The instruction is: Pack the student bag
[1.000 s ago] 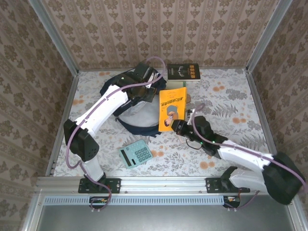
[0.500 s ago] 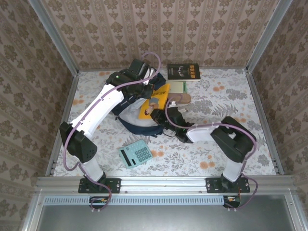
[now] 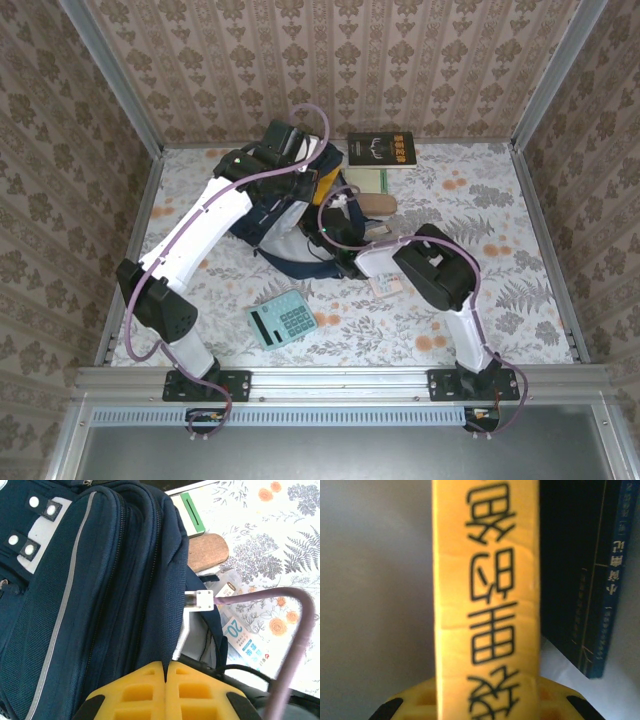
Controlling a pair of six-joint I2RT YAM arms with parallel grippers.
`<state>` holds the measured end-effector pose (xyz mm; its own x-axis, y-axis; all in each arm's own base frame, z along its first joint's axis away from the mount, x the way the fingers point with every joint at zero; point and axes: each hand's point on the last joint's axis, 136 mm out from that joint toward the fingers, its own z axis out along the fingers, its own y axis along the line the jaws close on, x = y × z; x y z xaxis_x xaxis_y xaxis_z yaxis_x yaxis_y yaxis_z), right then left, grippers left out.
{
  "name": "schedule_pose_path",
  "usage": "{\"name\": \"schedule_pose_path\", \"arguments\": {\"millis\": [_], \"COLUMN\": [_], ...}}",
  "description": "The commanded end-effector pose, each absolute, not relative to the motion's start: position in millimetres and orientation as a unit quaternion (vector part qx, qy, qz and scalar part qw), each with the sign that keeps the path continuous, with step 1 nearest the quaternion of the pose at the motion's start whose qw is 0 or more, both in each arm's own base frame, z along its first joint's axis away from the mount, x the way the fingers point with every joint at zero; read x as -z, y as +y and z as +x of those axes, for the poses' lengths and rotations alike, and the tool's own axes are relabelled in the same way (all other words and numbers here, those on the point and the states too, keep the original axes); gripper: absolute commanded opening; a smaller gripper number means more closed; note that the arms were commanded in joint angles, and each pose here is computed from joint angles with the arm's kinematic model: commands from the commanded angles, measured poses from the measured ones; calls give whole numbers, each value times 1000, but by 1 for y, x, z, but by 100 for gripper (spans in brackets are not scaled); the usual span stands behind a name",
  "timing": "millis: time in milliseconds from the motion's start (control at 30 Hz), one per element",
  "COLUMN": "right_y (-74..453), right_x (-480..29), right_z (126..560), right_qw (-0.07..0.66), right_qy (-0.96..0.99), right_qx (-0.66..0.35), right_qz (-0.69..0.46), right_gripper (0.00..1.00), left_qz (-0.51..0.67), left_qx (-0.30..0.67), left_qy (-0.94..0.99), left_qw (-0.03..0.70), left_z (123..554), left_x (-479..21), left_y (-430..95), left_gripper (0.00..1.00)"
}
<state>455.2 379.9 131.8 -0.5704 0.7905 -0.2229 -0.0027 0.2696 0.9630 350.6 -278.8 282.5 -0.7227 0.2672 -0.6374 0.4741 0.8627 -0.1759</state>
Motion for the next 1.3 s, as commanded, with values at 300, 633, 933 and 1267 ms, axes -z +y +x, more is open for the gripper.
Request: {"name": "schedule_pose_path", "arguments": {"millis": [300, 633, 933, 1267], "right_y": [347, 327, 326, 375], "right_x": [-137, -114, -81, -92], "right_z": [442, 432, 436, 459], "right_qw": [392, 350, 325, 317], "right_qy": [799, 859, 878, 871], "right_qx": [-396, -330, -293, -347], "right_qz": [227, 177, 193, 143], "right_gripper": [83, 61, 52, 19], "left_qz": [200, 197, 200, 202], "left_qx": [192, 186, 192, 202], "left_qy": [896, 899, 897, 896], "left_qw": [347, 345, 345, 339], "left_z": [346, 348, 347, 346], "left_x": [-310, -306, -308, -306], "left_y": [-282, -279, -281, -285], "left_gripper": [0, 0, 0, 0]}}
